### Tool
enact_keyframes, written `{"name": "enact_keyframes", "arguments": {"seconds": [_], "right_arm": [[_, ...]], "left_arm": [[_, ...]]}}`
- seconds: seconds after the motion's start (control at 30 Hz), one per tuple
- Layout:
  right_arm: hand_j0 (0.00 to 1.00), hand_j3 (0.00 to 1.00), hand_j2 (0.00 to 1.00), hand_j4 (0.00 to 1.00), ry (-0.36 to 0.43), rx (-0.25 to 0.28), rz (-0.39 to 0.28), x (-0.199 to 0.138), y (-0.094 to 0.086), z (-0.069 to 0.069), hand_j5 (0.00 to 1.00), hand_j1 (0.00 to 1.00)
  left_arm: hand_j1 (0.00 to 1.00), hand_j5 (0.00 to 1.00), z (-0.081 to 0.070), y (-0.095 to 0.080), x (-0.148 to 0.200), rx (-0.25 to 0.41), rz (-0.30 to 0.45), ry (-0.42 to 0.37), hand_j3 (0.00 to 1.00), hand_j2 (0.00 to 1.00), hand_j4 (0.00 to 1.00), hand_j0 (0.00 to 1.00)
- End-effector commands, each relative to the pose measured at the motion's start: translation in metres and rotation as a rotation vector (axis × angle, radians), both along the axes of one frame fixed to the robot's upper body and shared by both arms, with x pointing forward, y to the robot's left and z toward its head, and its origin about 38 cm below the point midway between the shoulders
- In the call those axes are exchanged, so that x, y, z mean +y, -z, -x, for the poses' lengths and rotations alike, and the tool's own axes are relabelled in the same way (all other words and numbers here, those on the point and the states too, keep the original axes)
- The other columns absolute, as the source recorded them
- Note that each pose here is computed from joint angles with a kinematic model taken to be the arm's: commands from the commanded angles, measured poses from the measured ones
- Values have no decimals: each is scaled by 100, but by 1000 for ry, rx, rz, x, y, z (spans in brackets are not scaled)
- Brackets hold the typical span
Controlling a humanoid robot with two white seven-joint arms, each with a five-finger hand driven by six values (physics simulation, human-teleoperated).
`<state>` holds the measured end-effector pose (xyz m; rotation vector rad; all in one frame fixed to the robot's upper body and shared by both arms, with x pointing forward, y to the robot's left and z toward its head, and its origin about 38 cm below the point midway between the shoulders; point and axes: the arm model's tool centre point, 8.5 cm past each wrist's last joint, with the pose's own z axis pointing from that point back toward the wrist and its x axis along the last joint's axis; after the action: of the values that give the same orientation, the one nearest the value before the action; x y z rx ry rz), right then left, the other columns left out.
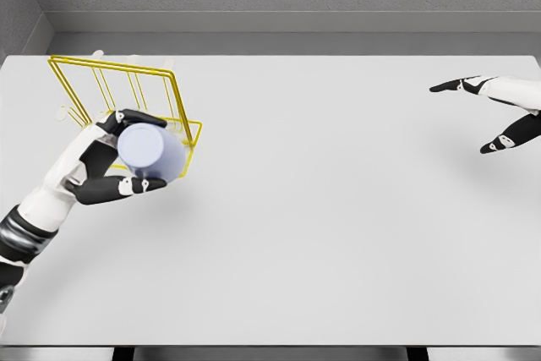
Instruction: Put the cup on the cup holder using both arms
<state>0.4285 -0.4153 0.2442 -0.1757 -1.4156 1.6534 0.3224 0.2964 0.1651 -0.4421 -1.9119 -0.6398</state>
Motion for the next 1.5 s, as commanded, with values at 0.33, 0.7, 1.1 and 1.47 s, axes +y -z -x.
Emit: {"name": "enact_keyframes", "arguments": {"seconds": [0.33,0.7,1.1,1.47], "right_arm": [[100,100,100,100,3,-3,-6,0,-2,0,100,100],[100,100,100,100,1,-2,-8,1,-2,0,100,100],[100,100,100,100,1,-5,-8,0,-3,0,100,100],[100,100,100,100,1,-3,-8,0,-2,0,100,100]], "left_arm": [[52,52,-4,-24,27,-51,-13,-33,52,52,52,52],[52,52,-17,-47,30,-101,-1,-27,52,52,52,52],[52,52,-34,-65,28,-83,-6,-30,52,52,52,52],[52,52,-47,-79,28,-61,-20,-42,52,52,52,52]]}}
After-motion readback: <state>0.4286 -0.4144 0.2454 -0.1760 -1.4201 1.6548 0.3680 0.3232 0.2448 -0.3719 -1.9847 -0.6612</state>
